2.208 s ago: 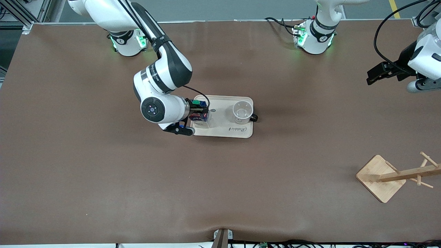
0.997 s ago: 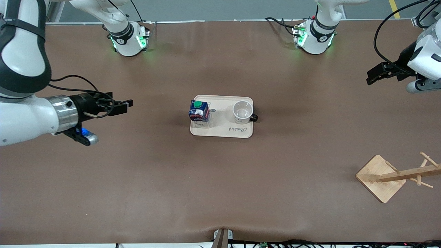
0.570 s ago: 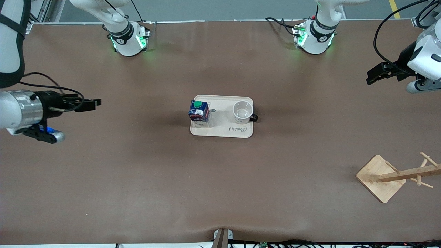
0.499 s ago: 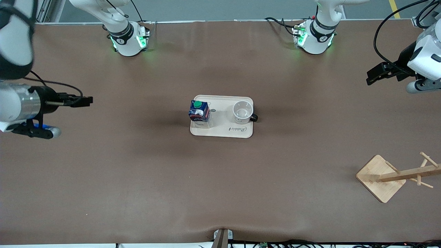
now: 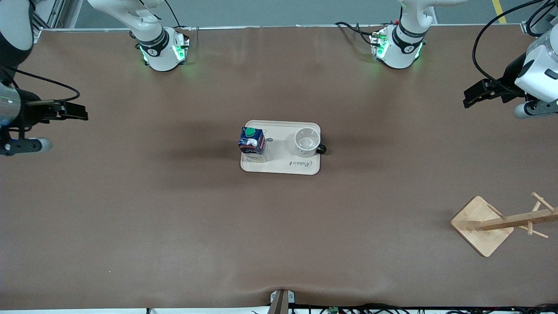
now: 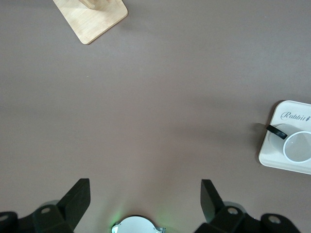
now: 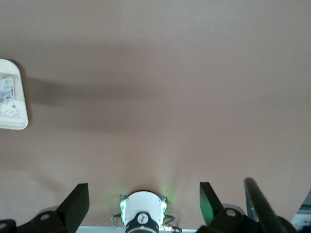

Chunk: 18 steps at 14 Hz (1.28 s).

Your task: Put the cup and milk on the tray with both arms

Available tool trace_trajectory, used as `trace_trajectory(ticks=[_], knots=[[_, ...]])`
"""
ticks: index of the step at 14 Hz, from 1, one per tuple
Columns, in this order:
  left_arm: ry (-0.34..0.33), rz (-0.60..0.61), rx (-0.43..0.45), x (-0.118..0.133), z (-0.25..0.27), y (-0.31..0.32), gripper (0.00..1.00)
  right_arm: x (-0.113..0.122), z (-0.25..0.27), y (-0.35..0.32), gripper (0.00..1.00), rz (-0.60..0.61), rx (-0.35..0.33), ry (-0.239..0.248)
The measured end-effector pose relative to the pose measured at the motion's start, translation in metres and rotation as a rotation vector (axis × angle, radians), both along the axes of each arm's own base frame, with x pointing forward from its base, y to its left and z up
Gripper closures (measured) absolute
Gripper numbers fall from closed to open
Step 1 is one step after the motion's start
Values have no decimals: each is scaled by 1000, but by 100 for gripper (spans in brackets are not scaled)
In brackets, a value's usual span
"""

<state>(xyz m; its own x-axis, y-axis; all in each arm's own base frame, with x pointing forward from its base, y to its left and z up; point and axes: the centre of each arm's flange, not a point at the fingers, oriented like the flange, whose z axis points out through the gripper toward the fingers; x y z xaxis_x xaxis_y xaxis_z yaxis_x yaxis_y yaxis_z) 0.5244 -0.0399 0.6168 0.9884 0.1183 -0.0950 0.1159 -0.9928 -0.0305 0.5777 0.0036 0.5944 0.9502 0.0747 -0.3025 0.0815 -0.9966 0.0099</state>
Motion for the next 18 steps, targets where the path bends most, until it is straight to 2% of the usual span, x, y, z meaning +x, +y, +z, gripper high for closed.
trace_trajectory(ticks=[2,4,9,18], knots=[[0,0,0,0,0,0,0,-21,-4,-9,0,-6,8,-16],[0,0,0,0,0,0,0,-33,4,-9,0,-4,11,-41],[-1,-1,0,0,0,-1,0,-44,79,-5,0,5,10,-165],[-20,-3,-2,1,9,0,0,-41,73,-41,0,66,58,-148]])
